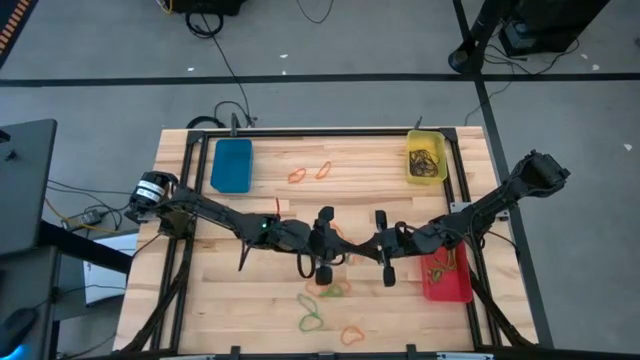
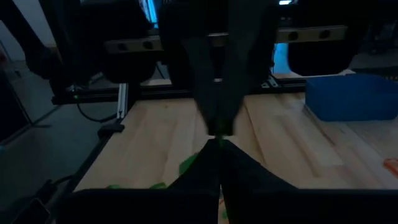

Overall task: Sort rubber bands into baskets
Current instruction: Put the green rubber band into the red bin

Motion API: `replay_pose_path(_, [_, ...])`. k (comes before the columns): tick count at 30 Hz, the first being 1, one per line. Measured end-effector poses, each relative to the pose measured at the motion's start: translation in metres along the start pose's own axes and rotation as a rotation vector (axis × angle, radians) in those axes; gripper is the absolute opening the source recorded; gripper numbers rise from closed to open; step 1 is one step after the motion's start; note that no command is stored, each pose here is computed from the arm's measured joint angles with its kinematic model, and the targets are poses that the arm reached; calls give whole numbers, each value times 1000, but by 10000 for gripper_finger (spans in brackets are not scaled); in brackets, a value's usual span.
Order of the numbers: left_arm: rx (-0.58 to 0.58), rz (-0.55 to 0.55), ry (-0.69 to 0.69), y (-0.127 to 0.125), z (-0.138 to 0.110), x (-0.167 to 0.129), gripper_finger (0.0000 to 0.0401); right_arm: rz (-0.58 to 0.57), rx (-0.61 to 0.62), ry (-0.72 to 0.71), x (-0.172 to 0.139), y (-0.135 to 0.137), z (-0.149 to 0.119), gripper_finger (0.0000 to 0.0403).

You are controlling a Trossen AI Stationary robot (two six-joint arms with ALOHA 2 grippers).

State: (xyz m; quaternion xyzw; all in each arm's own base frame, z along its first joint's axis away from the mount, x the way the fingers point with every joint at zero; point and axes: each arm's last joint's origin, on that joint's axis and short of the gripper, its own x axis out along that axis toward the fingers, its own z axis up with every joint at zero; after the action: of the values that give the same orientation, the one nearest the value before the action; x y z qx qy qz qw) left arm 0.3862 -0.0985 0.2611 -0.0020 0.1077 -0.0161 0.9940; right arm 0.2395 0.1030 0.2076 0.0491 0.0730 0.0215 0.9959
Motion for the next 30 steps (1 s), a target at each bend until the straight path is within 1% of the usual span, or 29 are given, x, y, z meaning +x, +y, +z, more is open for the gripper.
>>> replay_pose_path(3, [-35, 13, 8, 4, -1, 1, 30, -1, 37, 12, 0, 0, -1, 7])
replay_pose_path(5, [-76, 22, 32, 7, -3, 1, 45, -3, 54, 47, -1, 0, -5, 6])
replay_pose_path(7, [-108, 32, 86, 8, -5, -2, 59, -2, 68, 82, -3, 1, -7, 5])
replay_pose_path(9, [-112, 43, 132, 10, -6, -6, 69, -11, 74, 114, -8, 2, -8, 4])
replay_pose_path(12, [-120, 61, 195, 11, -9, -10, 77, -47, 97, 161, -16, 1, -7, 3])
replay_pose_path(14, [-133, 72, 213, 11, -11, -10, 78, -71, 146, 183, -24, -2, -5, 2])
replay_pose_path(16, [-141, 73, 223, 10, -12, -11, 78, -81, 191, 235, -33, -5, -3, 2])
replay_pose_path(18, [-148, 79, 265, 9, -17, -12, 78, -54, 249, 313, -45, -9, -3, 2])
replay_pose_path(20, [-136, 81, 319, 6, -23, -14, 78, 25, 285, 439, -57, -11, -6, 2])
replay_pose_path(22, [-107, 59, 361, -1, -27, -16, 78, 111, 284, 595, -69, -10, -12, 3])
replay_pose_path(23, [-92, 38, 372, -4, -28, -17, 78, 116, 288, 657, -74, -10, -16, 3])
replay_pose_path(25, [-75, 10, 387, -12, -30, -20, 78, 102, 323, 730, -82, -8, -20, 3])
replay_pose_path(27, [-69, -9, 385, -18, -30, -21, 78, 113, 363, 802, -89, -6, -24, 2])
replay_pose_path(30, [-62, -26, 382, -25, -30, -23, 78, 176, 424, 889, -96, 1, -26, 3])
